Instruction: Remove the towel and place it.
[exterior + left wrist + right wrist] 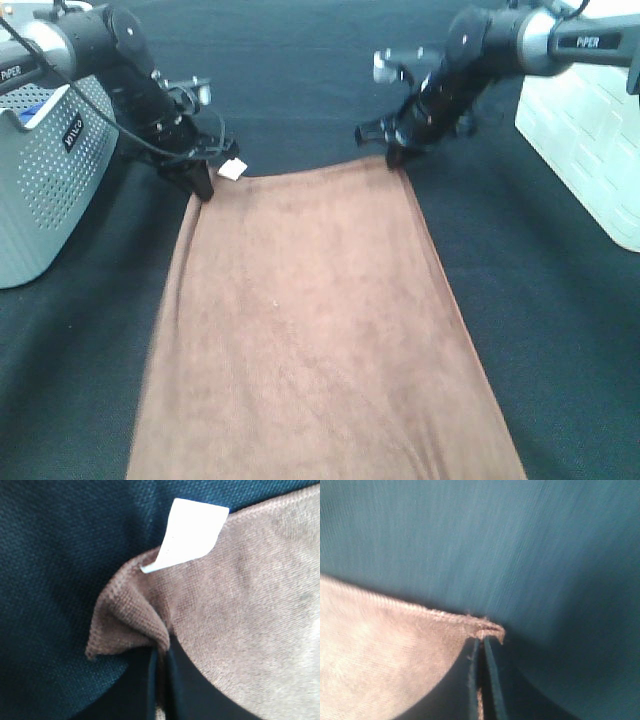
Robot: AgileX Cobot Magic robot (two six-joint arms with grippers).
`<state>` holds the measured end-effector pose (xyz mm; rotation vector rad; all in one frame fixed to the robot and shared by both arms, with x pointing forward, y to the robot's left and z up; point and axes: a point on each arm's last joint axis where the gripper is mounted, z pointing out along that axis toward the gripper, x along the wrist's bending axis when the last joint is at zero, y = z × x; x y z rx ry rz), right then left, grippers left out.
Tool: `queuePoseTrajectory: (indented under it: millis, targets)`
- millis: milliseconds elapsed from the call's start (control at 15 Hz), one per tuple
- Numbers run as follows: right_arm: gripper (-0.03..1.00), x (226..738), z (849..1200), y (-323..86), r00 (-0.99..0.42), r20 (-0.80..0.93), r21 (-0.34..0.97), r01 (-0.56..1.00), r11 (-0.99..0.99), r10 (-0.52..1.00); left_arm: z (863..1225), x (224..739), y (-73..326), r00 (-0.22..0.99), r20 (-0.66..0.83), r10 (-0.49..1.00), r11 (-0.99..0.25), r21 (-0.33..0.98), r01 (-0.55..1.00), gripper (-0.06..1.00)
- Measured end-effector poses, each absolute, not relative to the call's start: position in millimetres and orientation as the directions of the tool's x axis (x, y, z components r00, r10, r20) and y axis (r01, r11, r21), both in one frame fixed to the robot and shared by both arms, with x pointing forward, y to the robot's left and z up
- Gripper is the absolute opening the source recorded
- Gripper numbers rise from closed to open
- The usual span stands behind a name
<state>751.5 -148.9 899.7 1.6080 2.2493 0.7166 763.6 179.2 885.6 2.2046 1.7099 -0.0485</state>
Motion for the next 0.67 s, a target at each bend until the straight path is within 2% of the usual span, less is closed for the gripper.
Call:
queuePoseTrajectory:
  millis: [200,333,667]
  targets:
    - [0.01,765,924,-151,-0.313,-0.006,0.630,0.736,0.247,0.950,912,779,177,0.288,-0.214,0.933,-0.182,0.408,0.894,0.01]
    - [0.01,769,928,-152,-0.308,-0.030,0.663,0.706,0.249,0.951,923,787,177,0.299,-0.197,0.934,-0.169,0.493,0.854,0.01]
    - [0.01,778,938,-150,-0.303,-0.047,0.767,0.600,0.229,0.952,932,799,177,0.313,-0.157,0.937,-0.155,0.616,0.772,0.01]
